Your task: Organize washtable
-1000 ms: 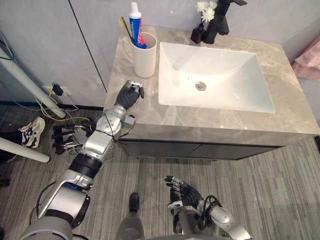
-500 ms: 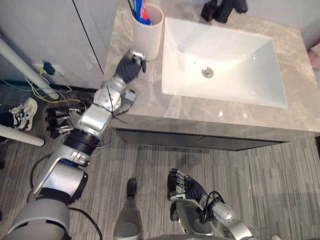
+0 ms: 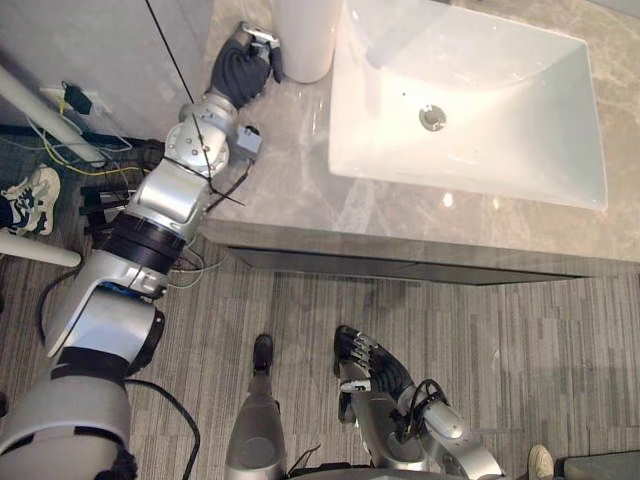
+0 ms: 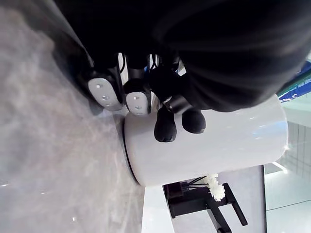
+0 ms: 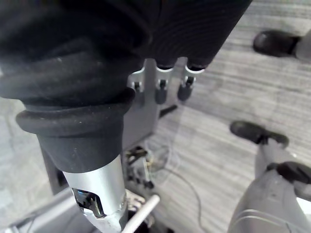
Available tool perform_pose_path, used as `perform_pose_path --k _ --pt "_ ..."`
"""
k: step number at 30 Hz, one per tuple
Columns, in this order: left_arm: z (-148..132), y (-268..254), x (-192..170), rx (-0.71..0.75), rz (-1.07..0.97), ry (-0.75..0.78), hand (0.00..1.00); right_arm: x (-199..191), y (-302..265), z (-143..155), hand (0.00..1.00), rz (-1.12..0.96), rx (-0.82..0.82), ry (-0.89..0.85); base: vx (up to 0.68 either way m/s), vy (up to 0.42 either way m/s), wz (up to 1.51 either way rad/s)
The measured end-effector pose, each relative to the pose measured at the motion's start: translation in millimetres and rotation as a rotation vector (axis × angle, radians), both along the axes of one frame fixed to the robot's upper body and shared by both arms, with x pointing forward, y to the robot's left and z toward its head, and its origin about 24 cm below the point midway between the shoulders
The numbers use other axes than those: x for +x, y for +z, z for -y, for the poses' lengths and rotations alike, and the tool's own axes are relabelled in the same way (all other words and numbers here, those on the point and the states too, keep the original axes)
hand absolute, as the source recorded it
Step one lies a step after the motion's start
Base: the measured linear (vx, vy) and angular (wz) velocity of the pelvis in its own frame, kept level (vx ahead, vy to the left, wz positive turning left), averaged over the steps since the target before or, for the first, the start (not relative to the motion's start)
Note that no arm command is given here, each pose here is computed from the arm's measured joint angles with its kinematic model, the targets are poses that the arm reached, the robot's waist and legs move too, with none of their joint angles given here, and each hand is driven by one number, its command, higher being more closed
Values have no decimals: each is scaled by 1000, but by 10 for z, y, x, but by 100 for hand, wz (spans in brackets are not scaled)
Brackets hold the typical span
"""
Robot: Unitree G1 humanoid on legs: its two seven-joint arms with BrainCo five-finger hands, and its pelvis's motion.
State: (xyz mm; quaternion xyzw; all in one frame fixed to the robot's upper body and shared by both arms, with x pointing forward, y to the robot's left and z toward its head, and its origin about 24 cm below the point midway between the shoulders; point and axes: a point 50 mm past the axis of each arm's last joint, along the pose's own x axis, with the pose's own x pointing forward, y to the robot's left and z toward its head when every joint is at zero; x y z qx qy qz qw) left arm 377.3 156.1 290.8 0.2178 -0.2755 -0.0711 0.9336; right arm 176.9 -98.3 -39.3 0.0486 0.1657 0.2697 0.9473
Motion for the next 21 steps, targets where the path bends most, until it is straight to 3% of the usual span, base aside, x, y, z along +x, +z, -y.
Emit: perform_pose_path --k 21 --pt "-69 216 74 -27 18 50 100 -31 -63 -13 0 -27 -4 5 3 1 -1"
